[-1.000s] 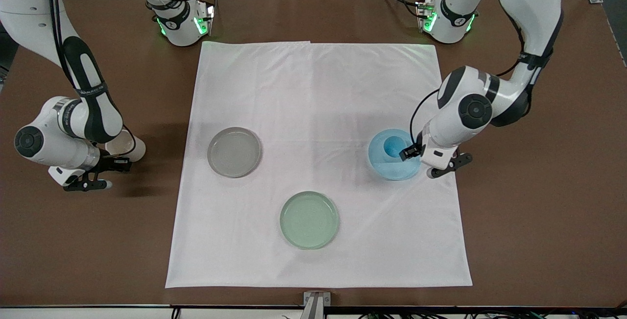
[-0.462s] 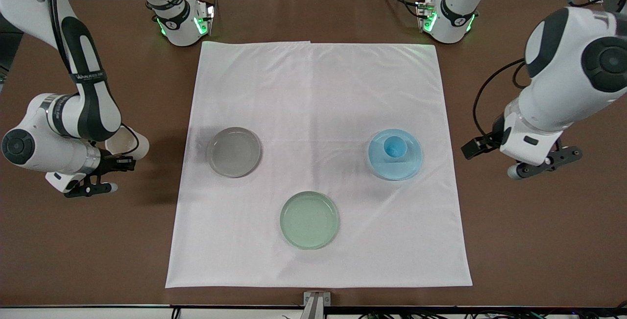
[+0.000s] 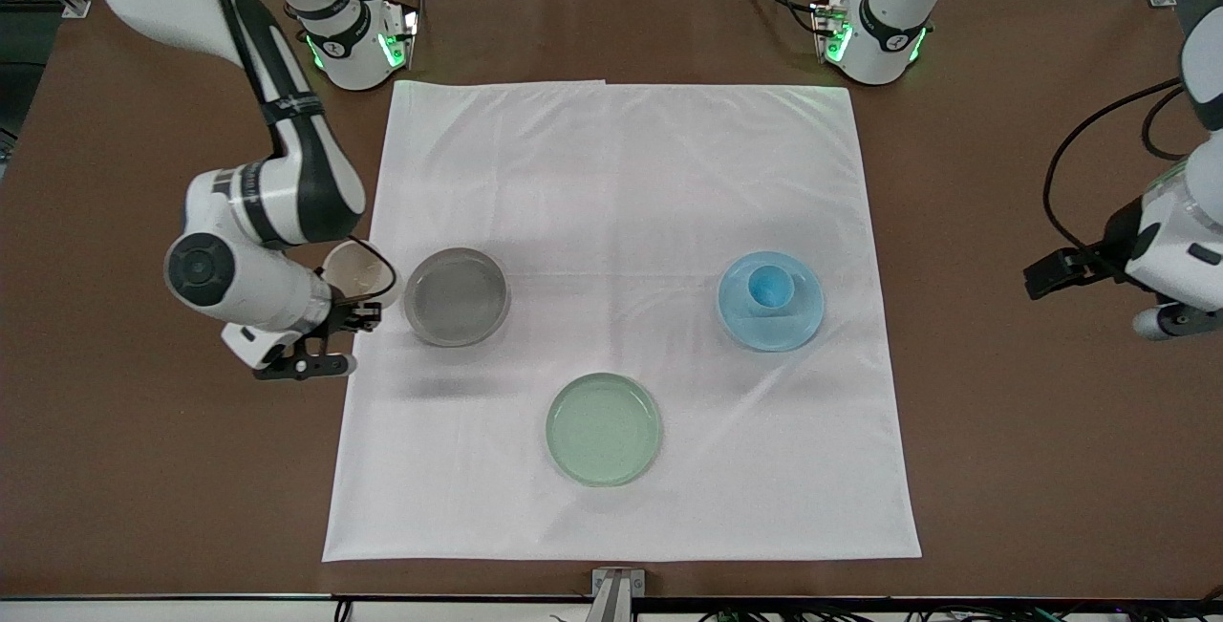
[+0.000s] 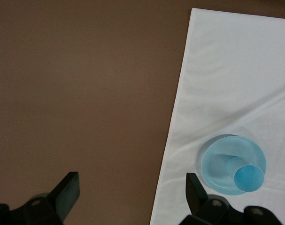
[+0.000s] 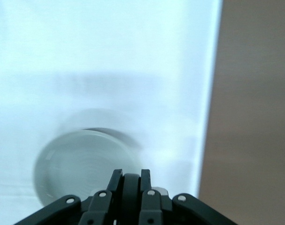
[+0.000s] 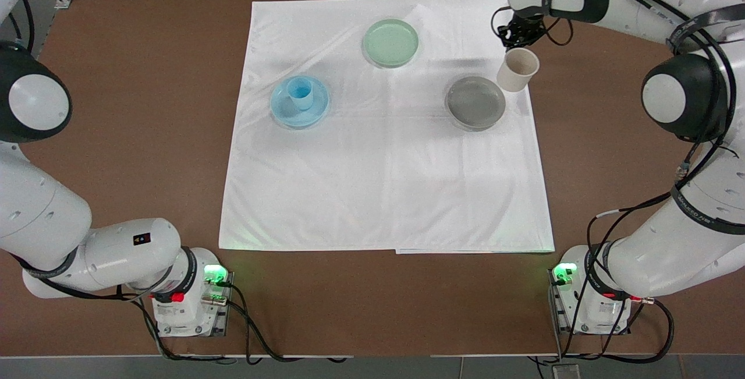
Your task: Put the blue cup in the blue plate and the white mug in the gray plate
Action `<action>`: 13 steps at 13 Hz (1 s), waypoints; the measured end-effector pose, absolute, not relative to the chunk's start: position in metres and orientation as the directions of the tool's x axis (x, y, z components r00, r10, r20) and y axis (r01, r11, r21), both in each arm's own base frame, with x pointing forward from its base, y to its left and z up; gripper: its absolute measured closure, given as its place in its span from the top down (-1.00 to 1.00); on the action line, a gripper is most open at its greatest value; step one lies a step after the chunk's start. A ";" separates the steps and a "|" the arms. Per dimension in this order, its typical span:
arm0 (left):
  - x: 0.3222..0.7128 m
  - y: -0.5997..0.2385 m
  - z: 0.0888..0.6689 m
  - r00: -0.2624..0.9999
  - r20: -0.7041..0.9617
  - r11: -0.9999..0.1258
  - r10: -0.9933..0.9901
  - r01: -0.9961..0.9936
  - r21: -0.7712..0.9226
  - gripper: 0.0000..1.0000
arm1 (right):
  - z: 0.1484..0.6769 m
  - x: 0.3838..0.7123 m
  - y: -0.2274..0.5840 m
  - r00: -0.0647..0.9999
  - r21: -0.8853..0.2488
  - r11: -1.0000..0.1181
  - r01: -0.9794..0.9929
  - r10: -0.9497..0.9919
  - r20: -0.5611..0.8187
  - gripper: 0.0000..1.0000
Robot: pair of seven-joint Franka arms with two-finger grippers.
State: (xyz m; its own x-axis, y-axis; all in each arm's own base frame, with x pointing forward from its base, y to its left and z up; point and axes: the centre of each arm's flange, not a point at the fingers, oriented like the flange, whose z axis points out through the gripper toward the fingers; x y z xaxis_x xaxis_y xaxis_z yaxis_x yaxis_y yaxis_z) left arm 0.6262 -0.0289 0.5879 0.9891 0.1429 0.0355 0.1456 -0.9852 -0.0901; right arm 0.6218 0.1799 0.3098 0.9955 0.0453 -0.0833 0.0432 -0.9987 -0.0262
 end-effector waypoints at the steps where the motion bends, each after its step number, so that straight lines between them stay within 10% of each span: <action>1: 0.619 -0.027 0.601 0.990 0.040 -0.985 0.137 0.141 -0.097 1.00 | 0.301 0.617 0.204 0.997 -0.024 -0.999 0.037 0.039 -0.072 -0.60; 13: 0.534 -0.022 0.642 0.998 -0.028 -0.998 0.059 0.058 -0.035 1.00 | 0.224 0.616 0.222 0.997 -0.010 -1.000 0.018 0.018 -0.075 -0.60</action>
